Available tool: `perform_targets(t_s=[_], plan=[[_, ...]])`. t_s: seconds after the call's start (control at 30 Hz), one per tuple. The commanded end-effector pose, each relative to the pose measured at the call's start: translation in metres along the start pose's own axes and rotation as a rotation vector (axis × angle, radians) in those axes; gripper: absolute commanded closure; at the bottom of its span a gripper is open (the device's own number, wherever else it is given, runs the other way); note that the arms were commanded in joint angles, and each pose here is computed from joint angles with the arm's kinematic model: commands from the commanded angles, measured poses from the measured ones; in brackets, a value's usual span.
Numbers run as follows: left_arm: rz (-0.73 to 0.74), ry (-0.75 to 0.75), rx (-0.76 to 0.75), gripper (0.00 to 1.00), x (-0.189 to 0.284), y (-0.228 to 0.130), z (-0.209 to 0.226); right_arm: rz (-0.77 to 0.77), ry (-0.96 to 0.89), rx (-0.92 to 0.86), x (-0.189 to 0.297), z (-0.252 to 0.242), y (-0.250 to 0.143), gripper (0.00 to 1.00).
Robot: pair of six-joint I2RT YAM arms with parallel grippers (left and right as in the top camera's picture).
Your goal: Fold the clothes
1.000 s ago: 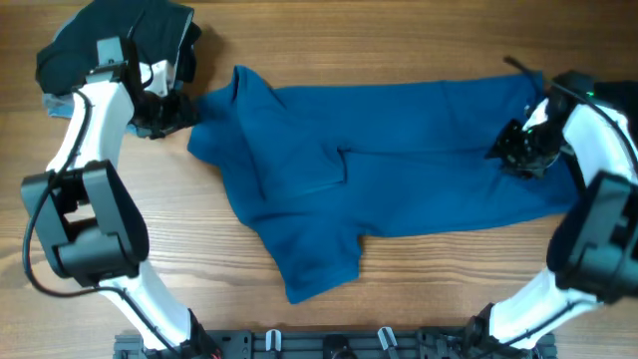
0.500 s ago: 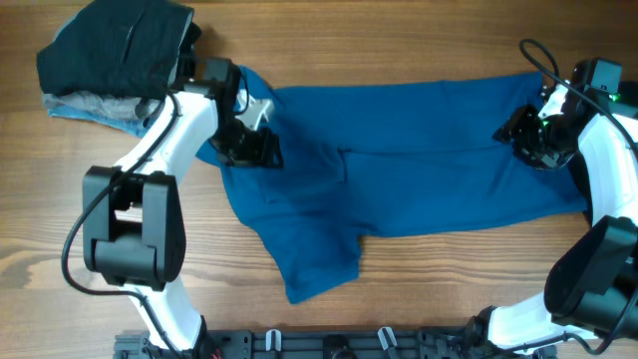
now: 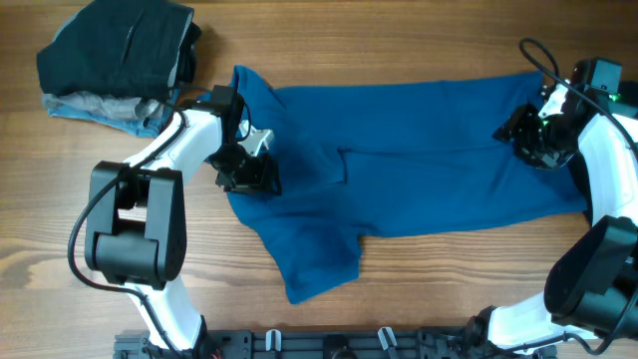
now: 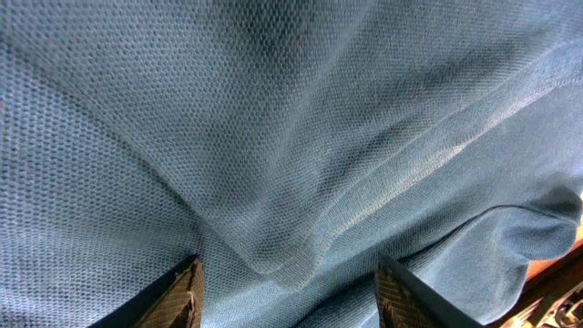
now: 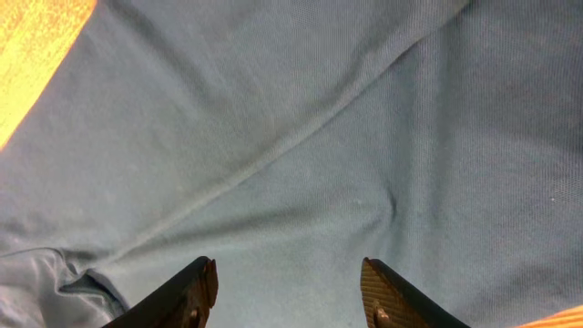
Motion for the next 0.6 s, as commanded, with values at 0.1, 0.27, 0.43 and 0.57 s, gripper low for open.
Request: perform_targets(t_s=[0.1,0.27,0.43,0.57], plan=[[-0.014,-0.041,-0.013,0.43,-0.004,0.004,-0.005,-0.011,0.019,-0.004,0.002,0.002,0.002,0.45],[-0.029,-0.063,-0.031,0.48,-0.005,0.007,-0.011,-0.011,0.019,-0.004,0.002,0.002,0.002,0.44],[-0.025,-0.059,-0.033,0.64,-0.013,0.004,-0.009,-0.012,0.019,-0.004,0.002,0.002,0.002,0.44],[-0.008,-0.059,-0.024,0.91,-0.014,-0.001,-0.008,-0.014,0.020,-0.003,0.002,0.003,0.002,0.44]])
Point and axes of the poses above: each gripper's point midway between its finger pads, its own x axis back along the fingers, its own z axis along the line the jaws close on, y = z × x, the point moved 2 cm from there along x, back along the fingers, and after that the axes turned 2 degrees about x, right-handed, at the moved point
